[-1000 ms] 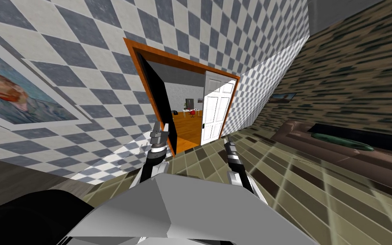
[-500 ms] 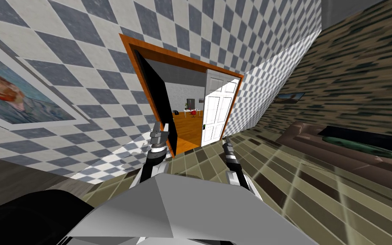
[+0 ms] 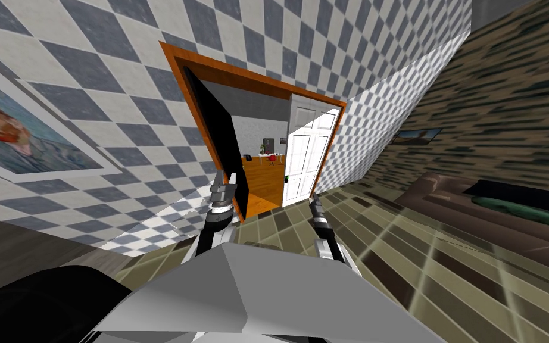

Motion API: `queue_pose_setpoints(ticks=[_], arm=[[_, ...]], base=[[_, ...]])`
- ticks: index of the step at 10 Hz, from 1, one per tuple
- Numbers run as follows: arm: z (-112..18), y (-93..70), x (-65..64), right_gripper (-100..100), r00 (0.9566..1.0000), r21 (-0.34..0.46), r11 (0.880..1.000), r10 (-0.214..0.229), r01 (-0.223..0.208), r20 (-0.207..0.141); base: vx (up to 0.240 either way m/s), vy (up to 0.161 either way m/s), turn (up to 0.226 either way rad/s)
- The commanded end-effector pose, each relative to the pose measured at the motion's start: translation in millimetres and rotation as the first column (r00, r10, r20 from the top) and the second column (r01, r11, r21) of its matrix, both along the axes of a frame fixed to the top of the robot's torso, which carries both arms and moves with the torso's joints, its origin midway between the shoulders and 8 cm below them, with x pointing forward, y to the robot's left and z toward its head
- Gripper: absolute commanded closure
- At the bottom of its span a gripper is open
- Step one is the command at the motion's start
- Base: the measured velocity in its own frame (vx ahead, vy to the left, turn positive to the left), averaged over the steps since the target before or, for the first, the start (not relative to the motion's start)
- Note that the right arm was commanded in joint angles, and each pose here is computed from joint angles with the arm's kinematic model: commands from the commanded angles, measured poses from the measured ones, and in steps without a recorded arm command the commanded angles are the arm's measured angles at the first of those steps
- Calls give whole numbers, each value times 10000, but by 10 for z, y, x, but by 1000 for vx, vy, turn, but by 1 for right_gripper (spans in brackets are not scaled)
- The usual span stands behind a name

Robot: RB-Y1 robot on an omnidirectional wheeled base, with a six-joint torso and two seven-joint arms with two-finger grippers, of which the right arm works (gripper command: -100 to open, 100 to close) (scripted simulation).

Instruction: Push the door open

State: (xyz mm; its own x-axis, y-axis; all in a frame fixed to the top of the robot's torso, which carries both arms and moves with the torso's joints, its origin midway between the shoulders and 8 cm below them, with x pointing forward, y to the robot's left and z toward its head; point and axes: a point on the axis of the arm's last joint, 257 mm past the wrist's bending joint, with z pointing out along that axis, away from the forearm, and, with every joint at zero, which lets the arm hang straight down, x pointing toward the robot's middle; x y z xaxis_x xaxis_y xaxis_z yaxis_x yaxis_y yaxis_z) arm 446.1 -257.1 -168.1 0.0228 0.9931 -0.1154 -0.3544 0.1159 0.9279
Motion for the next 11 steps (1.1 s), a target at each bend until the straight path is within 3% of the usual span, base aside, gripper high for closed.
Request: queue_pose_setpoints(ticks=[1,11], arm=[[-103,13,27,-100,9999,-4,10000,67,-67,-135],[-694,171,189,-100,9937,50,9989,460,-458,-1019]], base=[[97,-41,67],[94,-44,56]])
